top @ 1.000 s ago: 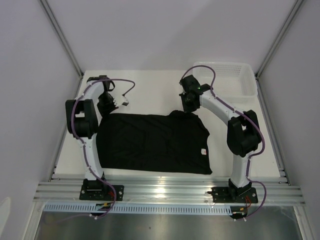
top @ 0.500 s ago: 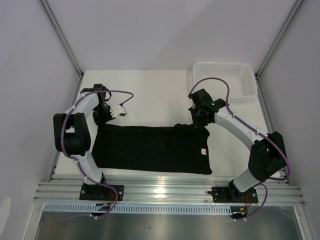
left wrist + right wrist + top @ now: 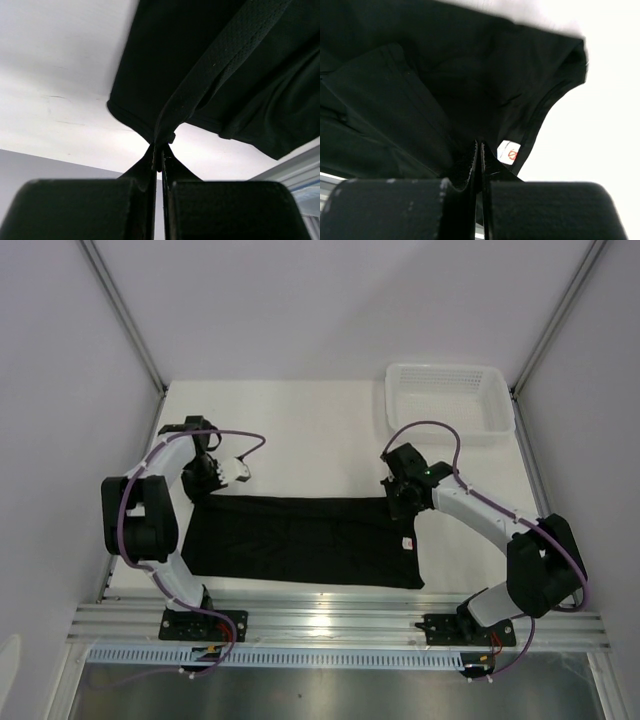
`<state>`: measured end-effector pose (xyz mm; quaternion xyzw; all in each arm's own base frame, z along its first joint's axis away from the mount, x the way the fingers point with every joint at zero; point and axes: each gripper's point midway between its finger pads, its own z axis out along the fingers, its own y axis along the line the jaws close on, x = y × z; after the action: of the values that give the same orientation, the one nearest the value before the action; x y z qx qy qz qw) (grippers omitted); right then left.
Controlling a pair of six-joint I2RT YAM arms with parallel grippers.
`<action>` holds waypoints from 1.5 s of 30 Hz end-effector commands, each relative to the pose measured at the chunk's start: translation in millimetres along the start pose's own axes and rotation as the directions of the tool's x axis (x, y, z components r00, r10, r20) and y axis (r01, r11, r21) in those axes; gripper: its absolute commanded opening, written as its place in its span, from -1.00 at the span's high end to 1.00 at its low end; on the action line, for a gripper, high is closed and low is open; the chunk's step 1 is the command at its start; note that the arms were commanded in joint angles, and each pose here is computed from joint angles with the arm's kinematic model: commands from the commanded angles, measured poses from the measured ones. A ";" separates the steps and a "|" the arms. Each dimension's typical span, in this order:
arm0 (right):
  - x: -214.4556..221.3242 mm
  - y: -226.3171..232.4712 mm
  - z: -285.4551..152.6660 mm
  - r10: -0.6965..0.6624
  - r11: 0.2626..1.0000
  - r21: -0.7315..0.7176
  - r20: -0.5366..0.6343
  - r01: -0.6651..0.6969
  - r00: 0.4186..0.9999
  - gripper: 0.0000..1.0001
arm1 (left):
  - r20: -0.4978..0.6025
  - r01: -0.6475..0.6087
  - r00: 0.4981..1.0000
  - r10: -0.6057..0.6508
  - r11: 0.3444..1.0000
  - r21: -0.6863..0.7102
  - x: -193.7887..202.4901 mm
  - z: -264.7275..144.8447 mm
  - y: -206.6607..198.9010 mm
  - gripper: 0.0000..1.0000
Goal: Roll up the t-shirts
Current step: Fold the tshirt
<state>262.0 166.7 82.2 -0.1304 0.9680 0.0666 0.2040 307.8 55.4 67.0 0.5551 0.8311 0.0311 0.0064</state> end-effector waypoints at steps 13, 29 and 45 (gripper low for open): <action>32.7 -5.2 3.0 0.039 0.999 0.029 -0.048 -0.038 0.998 1.00 | -0.024 0.049 0.999 -0.048 0.997 0.060 11.0 1.2 -35.7 0.98; 60.6 10.7 16.3 0.034 0.999 -0.001 -0.129 -0.034 0.991 1.00 | -0.049 0.023 0.999 -0.024 1.000 -0.021 14.7 22.2 -21.5 0.79; 73.7 20.1 31.2 0.050 0.998 -0.032 -0.181 -0.057 0.982 0.10 | -0.036 0.011 0.999 -0.011 1.000 -0.009 12.7 13.7 -21.3 0.23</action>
<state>204.5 170.2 25.8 -0.1130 0.9845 0.0696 0.1143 275.8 60.7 33.0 0.5385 0.8416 0.0345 -0.0244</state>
